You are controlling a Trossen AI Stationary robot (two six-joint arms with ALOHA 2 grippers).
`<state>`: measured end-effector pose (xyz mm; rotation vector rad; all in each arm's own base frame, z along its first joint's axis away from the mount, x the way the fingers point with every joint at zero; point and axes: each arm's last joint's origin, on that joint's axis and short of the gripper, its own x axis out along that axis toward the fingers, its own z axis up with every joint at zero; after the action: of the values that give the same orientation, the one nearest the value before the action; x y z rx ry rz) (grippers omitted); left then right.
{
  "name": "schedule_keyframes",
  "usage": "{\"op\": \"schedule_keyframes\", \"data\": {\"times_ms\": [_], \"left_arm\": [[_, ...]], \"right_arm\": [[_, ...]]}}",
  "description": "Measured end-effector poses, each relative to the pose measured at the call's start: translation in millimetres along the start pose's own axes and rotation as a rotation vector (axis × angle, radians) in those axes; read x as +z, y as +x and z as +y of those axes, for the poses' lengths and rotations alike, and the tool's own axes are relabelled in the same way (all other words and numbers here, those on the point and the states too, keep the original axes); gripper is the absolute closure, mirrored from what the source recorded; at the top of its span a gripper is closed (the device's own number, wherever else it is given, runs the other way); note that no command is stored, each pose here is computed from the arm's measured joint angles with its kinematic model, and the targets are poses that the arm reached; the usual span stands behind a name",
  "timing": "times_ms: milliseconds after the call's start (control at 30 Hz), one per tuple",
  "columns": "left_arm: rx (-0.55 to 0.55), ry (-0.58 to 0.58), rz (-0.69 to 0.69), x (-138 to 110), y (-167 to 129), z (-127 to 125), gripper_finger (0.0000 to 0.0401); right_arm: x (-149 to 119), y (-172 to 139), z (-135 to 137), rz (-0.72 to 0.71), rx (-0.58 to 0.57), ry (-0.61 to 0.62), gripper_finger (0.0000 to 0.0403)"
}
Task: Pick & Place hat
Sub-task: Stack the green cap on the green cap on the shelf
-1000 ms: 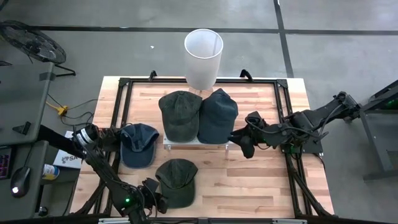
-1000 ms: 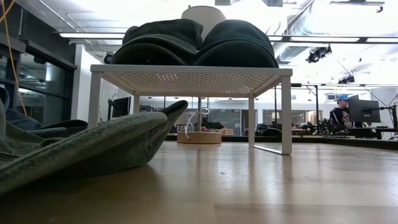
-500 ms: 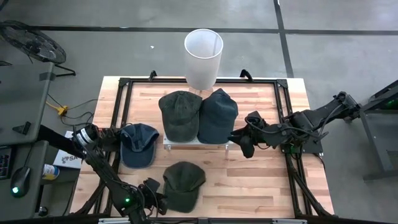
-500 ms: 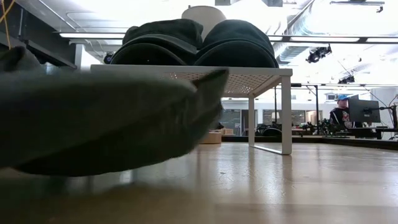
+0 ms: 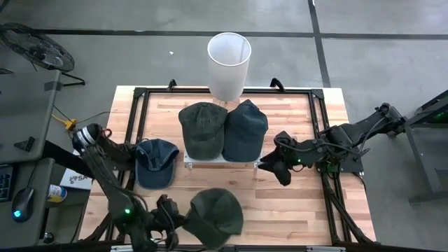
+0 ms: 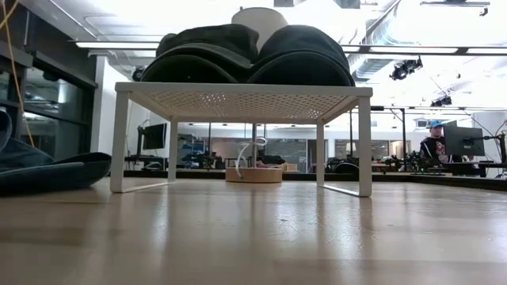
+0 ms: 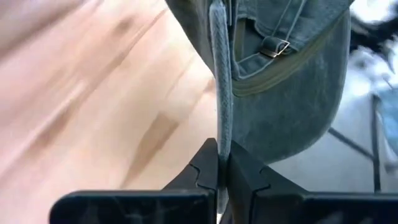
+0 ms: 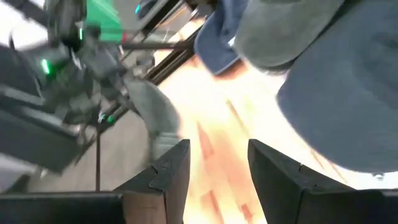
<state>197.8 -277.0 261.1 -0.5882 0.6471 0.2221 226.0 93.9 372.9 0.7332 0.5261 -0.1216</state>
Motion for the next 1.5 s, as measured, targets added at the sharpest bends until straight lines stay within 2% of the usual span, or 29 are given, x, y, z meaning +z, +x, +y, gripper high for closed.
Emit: {"op": "schedule_keyframes", "data": {"times_ms": [233,333,433,633,733,867,1067,1267,1433,1500], "left_arm": [[-0.183,0.265,-0.022,47,-50,-17,0.0395],[-0.269,0.317,-0.041,66,-65,-24,0.0395],[-0.384,0.326,-0.057,87,-75,-30,0.0395],[-0.598,0.306,-0.141,133,-73,-40,0.0395],[-0.677,0.267,-0.177,157,-63,-39,0.0395],[-0.729,0.201,-0.172,183,-50,-30,0.0395],[-0.827,0.059,-0.026,204,-35,-19,0.0391],[-0.896,-0.046,0.144,198,-30,-23,0.0396],[-0.923,-0.106,0.193,195,-18,-28,0.0396],[-0.982,-0.126,0.177,199,-11,-34,0.0396]], "right_arm": [[0,-2,13,0.025,0.166,-0.173,0.0249],[1,-6,26,-0.045,0.279,-0.295,0.0249],[2,-13,41,-0.151,0.392,-0.475,0.0249],[4,-28,62,-0.417,0.516,-0.819,0.0249],[4,-33,68,-0.503,0.534,-0.942,0.0249],[0,-36,71,-0.540,0.536,-1.050,0.0249],[-6,-39,72,-0.531,0.534,-1.128,0.0250],[-13,-52,64,-0.449,0.517,-1.168,0.0250],[-17,-68,63,-0.416,0.627,-1.159,0.0250],[-20,-72,65,-0.411,0.678,-1.171,0.0249]]}}
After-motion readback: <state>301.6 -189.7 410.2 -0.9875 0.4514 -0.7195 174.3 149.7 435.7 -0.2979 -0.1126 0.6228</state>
